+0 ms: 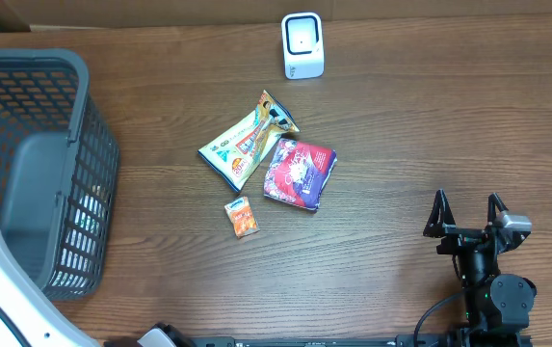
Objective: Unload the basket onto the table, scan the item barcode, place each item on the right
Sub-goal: 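Reach the left gripper back into the basket toward the white tube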
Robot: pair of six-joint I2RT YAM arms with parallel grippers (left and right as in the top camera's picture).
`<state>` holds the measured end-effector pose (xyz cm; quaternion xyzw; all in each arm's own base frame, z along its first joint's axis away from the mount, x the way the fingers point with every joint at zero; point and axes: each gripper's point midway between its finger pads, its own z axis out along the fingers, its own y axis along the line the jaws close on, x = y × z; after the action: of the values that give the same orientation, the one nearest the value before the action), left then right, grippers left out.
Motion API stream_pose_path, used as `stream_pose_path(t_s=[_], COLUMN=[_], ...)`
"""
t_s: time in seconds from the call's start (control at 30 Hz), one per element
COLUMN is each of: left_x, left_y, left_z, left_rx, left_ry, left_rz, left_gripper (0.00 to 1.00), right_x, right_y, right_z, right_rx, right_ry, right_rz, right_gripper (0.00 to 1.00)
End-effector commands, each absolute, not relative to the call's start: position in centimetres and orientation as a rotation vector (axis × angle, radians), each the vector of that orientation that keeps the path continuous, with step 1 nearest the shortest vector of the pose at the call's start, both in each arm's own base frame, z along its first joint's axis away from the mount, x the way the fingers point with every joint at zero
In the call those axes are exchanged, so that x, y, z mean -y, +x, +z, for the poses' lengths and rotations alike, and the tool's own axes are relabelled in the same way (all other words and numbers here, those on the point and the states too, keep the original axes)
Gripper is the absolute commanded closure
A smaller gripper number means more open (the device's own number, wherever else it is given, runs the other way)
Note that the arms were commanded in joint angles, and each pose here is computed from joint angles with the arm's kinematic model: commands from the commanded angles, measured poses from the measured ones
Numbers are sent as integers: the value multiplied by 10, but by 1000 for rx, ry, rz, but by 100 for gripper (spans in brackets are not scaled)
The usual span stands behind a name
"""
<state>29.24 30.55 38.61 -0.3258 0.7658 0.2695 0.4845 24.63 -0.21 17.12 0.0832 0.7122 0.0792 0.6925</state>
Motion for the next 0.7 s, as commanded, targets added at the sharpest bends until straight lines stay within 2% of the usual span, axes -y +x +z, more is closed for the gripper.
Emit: stream_pose_path(t_s=[0.0,0.23,0.43,0.67], left_x=[-295,-231,-235,-236], left_y=[285,288,246,235], left_z=[376,295,240,215], left_rx=[-1944,-2311,-2585,-2735], left_ry=[-743,-659,-839,-827], left_rz=[666,228,309,318], left_gripper=[0,0,0,0], right_x=[1,1,1,1], right_y=[247,247,247,247], right_z=[169,169,169,169], right_rx=[-1588,-1588,-1588,-1588], right_ry=[178,178,178,178], right_rz=[180,180,180,180], right_gripper=[0,0,0,0])
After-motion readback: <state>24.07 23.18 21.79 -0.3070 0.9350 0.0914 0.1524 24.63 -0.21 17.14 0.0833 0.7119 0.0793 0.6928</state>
